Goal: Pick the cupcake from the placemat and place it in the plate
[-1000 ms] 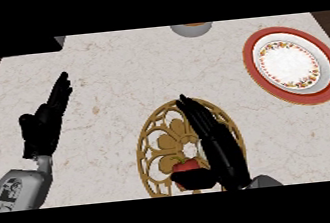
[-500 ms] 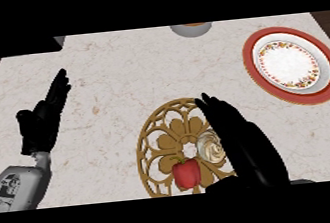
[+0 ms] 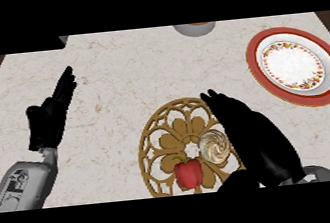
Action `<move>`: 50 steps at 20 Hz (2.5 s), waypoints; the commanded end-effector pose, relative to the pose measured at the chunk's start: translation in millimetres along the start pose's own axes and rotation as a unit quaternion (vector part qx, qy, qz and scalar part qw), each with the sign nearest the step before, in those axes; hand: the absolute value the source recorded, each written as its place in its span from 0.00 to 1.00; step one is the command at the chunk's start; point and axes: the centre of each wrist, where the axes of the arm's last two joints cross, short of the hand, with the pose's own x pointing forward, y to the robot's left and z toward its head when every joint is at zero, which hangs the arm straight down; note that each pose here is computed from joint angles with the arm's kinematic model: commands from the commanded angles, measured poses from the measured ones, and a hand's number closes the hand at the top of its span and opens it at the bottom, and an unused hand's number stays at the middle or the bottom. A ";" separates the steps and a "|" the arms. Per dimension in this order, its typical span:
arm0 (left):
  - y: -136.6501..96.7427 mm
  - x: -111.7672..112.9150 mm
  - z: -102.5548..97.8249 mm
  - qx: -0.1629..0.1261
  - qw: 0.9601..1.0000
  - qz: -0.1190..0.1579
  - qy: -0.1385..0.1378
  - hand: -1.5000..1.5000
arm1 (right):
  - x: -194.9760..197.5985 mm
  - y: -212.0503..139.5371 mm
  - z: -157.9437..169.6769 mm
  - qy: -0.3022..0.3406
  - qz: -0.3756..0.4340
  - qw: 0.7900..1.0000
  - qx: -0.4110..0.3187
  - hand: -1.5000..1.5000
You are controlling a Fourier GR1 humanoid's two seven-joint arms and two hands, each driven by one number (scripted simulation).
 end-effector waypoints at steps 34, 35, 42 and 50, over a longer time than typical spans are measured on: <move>-2.1 8.7 6.5 -0.002 1.000 -0.001 0.004 0.50 | -50.8 79.2 -83.3 0.071 0.079 0.992 0.061 1.00; 12.0 2.0 18.4 -0.010 1.000 0.001 0.001 0.50 | -38.9 85.0 -73.5 0.070 0.073 0.993 0.054 1.00; 1.5 -8.6 4.9 0.000 1.000 0.005 0.004 0.50 | -63.1 69.6 -72.7 0.050 0.073 0.996 0.017 1.00; 18.9 -11.4 7.5 0.033 0.999 0.005 0.009 0.50 | -247.6 -61.4 -31.6 0.158 0.102 0.978 -0.094 1.00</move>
